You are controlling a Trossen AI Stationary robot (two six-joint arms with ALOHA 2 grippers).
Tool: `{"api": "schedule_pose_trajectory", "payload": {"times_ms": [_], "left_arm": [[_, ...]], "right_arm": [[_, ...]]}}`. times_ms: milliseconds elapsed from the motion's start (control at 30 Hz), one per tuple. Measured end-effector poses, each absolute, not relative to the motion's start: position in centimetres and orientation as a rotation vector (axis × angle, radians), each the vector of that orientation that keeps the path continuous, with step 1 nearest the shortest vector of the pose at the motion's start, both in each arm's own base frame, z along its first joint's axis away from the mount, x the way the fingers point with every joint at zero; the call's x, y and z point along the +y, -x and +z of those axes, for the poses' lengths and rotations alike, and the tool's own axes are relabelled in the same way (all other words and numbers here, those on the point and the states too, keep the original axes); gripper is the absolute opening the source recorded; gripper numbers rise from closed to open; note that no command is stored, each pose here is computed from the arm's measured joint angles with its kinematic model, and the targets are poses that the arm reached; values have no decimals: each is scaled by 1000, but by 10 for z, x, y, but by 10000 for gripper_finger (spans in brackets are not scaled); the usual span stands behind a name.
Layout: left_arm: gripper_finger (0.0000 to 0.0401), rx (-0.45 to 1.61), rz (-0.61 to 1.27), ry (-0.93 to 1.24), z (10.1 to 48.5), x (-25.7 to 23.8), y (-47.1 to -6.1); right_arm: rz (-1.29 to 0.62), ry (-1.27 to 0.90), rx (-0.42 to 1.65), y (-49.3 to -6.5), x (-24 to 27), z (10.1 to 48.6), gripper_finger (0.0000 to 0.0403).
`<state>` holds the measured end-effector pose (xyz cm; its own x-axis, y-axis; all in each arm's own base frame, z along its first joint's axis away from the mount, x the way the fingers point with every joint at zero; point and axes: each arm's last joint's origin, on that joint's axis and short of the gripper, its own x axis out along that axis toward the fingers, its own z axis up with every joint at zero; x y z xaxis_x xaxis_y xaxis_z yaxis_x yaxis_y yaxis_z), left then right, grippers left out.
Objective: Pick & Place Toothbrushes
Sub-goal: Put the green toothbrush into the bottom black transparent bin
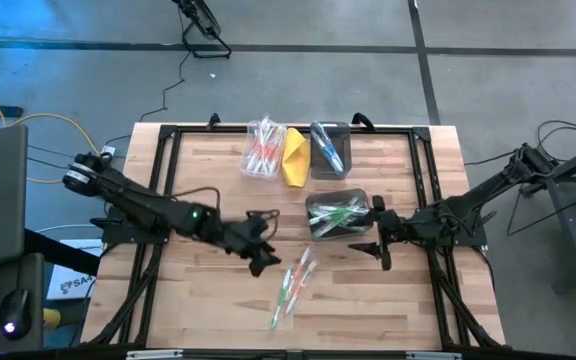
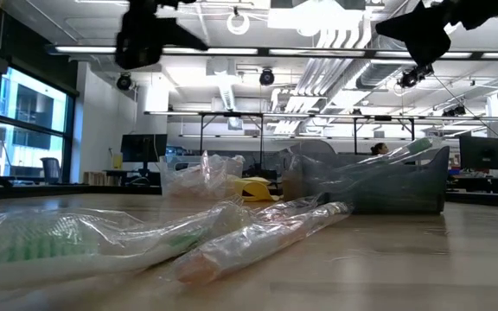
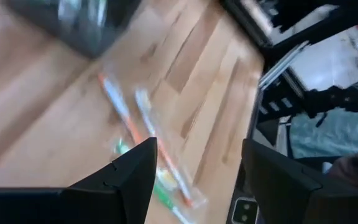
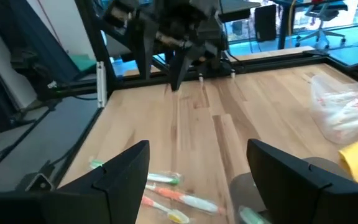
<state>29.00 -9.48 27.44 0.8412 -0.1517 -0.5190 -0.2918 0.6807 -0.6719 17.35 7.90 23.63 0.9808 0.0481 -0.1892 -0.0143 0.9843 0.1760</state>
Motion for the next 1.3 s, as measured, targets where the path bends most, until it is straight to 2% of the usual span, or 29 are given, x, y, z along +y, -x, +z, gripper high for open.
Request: {"api": "schedule_pose_trajectory", "payload": {"times_ms": [267,433,567,833,1067,1300], "left_arm": [[227,575,135,899,253,-138,-299],[200,605,131,870,254,-166,-324],[170,725,204,826,251,-179,-344],[126,952,391,879,241,-193,-366],[120,1101,425,1042,213,-203,-375],[119,1213,503,1086,190,-206,-376]], "right_arm": [[63,-203,203,-174,80,236,262],[91,-206,208,-174,81,236,262],[124,-222,216,-174,82,235,262],[165,-243,276,-173,83,231,262],[159,-234,300,-172,83,228,262],[153,-224,318,-172,83,226,262]]}}
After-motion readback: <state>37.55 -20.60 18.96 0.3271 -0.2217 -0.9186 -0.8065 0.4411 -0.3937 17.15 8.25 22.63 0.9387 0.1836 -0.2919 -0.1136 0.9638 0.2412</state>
